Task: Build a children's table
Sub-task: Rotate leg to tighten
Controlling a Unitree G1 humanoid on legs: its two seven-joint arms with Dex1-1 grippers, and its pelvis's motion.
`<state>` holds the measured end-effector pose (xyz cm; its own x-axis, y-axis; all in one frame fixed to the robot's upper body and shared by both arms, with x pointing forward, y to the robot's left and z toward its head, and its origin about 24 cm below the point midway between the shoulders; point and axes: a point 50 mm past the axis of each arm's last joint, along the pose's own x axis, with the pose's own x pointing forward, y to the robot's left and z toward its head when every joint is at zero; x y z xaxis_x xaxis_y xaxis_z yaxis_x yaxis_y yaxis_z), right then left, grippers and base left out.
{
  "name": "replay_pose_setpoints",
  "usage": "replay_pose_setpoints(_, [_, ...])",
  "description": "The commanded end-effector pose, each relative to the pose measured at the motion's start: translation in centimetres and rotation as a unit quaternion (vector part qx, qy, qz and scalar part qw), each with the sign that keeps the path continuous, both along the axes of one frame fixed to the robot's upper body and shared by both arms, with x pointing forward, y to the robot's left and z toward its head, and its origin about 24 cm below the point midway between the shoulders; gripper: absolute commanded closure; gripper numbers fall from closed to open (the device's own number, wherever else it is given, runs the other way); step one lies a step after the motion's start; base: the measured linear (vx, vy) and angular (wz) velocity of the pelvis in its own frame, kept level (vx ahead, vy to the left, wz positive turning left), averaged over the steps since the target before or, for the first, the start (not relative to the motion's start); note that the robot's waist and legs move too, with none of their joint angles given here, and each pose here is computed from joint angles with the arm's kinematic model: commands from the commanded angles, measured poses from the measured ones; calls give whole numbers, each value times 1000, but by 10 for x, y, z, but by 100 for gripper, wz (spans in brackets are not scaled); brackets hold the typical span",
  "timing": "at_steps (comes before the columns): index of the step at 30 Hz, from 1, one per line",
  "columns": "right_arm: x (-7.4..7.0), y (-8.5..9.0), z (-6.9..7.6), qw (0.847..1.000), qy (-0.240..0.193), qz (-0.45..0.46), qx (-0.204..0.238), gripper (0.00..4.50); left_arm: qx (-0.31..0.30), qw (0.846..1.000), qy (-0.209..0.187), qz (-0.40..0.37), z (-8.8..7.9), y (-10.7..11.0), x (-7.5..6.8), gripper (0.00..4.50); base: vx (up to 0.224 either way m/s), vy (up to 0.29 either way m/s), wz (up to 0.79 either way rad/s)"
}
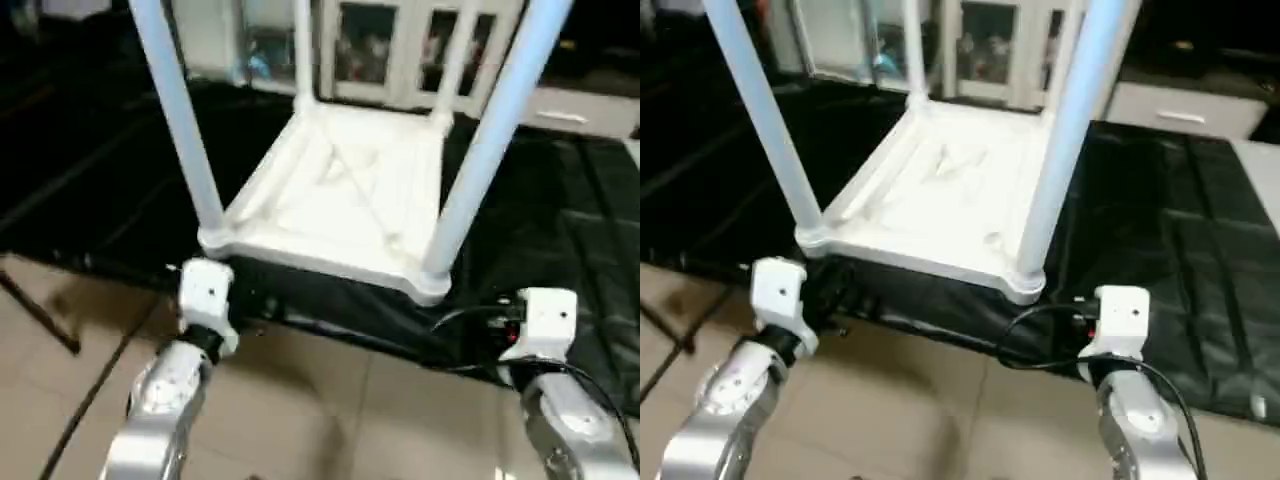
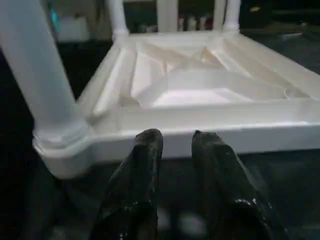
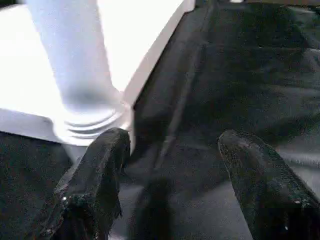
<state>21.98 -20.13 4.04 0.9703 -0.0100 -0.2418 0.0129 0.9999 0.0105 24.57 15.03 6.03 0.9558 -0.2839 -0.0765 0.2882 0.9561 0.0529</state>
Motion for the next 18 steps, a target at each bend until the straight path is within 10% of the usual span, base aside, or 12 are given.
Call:
replay_pose_setpoints(1, [2,4,4,1000,-11,3,3,128,19,1000,1,16,0,8,-2,321,-79,299,12])
replay_pose_setpoints(10, [-5,-13,6,999,-24,-20,-7,128,20,999,-4,30,2,0,-2,321,-36,234,10])
replay_pose_setpoints(18, [19,20,22,992,-56,97,53,82,-39,997,-28,66,22,11,8,256,-52,-5,-1])
